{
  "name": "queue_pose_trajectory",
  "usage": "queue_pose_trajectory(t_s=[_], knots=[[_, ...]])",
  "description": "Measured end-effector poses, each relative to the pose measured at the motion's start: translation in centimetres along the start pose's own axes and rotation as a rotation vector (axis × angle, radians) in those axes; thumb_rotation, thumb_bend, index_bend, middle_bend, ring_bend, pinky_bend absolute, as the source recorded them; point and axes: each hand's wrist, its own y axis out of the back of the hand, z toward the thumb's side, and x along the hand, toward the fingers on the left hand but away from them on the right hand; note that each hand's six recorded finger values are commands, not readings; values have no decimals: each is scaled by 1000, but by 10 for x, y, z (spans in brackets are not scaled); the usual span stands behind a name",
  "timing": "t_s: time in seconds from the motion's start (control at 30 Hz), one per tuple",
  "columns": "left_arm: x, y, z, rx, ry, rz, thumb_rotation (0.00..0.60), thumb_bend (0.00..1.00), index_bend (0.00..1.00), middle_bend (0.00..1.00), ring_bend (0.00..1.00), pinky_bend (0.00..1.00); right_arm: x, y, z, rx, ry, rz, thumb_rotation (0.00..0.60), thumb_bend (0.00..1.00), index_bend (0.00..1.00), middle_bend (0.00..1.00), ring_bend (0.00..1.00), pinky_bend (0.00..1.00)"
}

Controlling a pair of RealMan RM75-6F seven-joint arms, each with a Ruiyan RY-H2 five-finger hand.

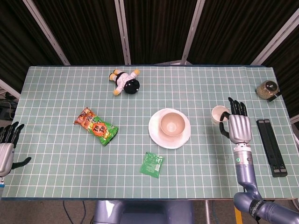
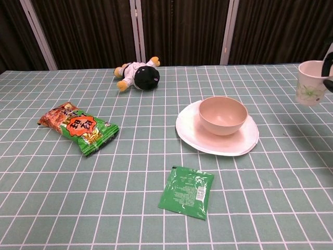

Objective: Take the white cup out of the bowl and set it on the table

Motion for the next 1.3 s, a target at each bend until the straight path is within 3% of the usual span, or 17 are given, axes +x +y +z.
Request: queue_pose_trajectory(t_s=[0.33, 0.57, 0.73, 0.9, 1.0, 1.3], knots=[[0, -1, -2, 5, 6, -5, 600, 0, 0, 0, 0, 0, 9, -44, -19, 0, -36, 102, 600, 419, 596, 0, 0, 0], [1, 0, -2, 4, 5, -2, 600, 0, 0, 0, 0, 0, 13, -51, -24, 20, -42, 127, 600, 329, 588, 0, 0, 0], [1, -1, -2, 3, 2, 0, 600, 0, 0, 0, 0, 0, 14, -46, -25, 19, -34, 122, 600, 257, 403, 0, 0, 0], [0, 0, -2, 4, 4, 1, 600, 0, 0, 0, 0, 0, 19, -38, -25, 28, -23, 120, 600, 191, 153, 0, 0, 0], [0, 1, -4, 2, 8, 4, 600, 0, 0, 0, 0, 0, 25, -31, -29, 45, -17, 122, 600, 150, 63, 0, 0, 0], [0, -2, -9, 6, 19, 0, 600, 0, 0, 0, 0, 0, 60, 1, -40, 72, 75, 36, 600, 62, 0, 0, 0, 0]])
